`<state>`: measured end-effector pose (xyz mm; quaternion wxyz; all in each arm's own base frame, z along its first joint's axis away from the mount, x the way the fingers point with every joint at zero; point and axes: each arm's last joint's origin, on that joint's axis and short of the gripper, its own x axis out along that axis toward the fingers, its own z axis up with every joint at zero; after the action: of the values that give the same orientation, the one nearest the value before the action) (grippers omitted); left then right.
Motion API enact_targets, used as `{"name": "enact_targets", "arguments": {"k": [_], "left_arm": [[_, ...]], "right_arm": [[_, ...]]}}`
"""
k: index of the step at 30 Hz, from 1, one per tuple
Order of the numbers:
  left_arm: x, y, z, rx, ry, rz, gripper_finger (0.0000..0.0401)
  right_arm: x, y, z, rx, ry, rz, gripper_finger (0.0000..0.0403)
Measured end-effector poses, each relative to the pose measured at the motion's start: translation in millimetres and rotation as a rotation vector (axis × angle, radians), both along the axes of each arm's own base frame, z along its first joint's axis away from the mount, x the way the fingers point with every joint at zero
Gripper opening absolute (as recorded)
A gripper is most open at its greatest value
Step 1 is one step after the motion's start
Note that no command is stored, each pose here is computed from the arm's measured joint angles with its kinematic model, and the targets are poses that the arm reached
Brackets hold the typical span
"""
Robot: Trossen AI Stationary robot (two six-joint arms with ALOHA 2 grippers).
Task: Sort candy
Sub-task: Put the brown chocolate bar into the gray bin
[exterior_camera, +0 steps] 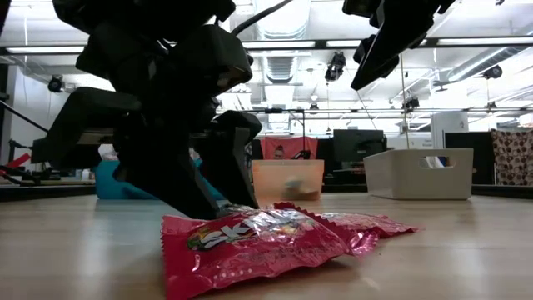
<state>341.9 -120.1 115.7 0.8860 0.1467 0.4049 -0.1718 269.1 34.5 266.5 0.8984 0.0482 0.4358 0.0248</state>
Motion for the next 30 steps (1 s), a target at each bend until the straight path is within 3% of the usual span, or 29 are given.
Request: {"name": "enact_targets", "arguments": {"k": [13,17,24,30], "left_arm": [[-8.3,5.9,1.6,0.028,0.005,0.020,0.0017],[-19.6,14.1,8.0,0.012,-0.004,0.048,0.0011],[-51.6,37.1,38.9,0.036,-0.172,0.191,0.0012],[-71.0,55.6,71.0,-0.092,-0.459,0.417,0.0012]], "right_arm": [[1.0,1.8,-2.3,-0.039,-0.030,0.051,0.0219],[2.9,6.2,-7.1,-0.071,-0.120,0.115,0.0219],[5.8,6.5,-33.4,-0.122,-0.333,0.159,0.0219],[5.4,7.0,-54.8,-0.199,-0.589,0.207,0.0219]]}}
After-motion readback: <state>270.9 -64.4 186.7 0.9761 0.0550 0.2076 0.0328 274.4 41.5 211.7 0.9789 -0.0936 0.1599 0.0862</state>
